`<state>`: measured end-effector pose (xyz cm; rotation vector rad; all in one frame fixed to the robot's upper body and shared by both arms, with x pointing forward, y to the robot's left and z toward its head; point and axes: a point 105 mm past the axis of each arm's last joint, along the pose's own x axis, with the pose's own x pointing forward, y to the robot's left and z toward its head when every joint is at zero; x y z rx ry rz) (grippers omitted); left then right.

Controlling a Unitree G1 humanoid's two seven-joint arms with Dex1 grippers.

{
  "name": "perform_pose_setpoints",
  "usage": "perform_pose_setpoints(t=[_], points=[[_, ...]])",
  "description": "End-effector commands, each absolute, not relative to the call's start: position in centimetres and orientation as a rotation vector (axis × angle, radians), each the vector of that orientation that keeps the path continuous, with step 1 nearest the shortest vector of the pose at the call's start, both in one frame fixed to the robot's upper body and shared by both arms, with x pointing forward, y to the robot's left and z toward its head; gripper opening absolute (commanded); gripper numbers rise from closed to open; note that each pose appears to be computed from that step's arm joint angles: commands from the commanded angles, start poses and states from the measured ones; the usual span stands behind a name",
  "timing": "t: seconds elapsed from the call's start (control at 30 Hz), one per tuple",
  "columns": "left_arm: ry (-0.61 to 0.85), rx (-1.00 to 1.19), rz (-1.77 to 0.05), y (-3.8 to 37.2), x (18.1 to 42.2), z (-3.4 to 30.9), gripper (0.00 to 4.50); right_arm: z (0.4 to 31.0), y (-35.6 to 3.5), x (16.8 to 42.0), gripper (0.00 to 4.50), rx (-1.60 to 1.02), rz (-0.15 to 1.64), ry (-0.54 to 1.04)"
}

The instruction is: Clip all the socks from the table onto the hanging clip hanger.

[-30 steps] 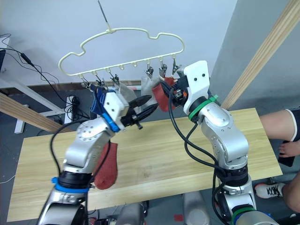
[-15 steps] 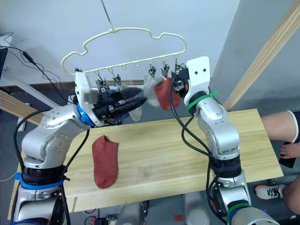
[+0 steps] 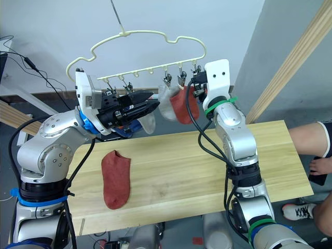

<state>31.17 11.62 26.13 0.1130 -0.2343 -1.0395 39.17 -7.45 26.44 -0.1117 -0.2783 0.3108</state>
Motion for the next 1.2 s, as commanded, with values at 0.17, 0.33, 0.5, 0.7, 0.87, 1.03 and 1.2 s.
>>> perform_pose_setpoints(t=[0.17, 0.33, 0.5, 0.7, 0.87, 1.03, 1.2], points=[[-0.281, 0.149, -1.031, 11.8, 30.7, 27.2, 1.89, 28.5, -7.5, 38.6, 1.89, -0.093, 0.332, -0.356], [-0.289, 0.148, -1.034, 11.8, 30.7, 27.6, 1.89, 28.9, -6.6, 38.6, 1.89, -0.052, 0.363, -0.356], [-0.293, 0.149, -1.033, 11.8, 30.7, 27.7, 1.89, 29.1, -5.7, 38.6, 1.89, -0.040, 0.390, -0.348], [-0.292, 0.148, -1.032, 11.7, 30.7, 27.7, 1.89, 29.2, -5.7, 38.5, 1.89, -0.013, 0.369, -0.345], [-0.292, 0.147, -1.035, 11.7, 30.7, 27.7, 1.89, 29.0, -6.1, 38.1, 1.89, 0.013, 0.346, -0.336], [-0.296, 0.141, -1.041, 11.5, 30.7, 27.8, 1.89, 28.7, -6.3, 37.6, 1.89, 0.043, 0.321, -0.319], [-0.300, 0.134, -1.048, 11.4, 30.7, 28.0, 1.89, 28.7, -6.3, 37.3, 1.89, 0.062, 0.313, -0.314]])
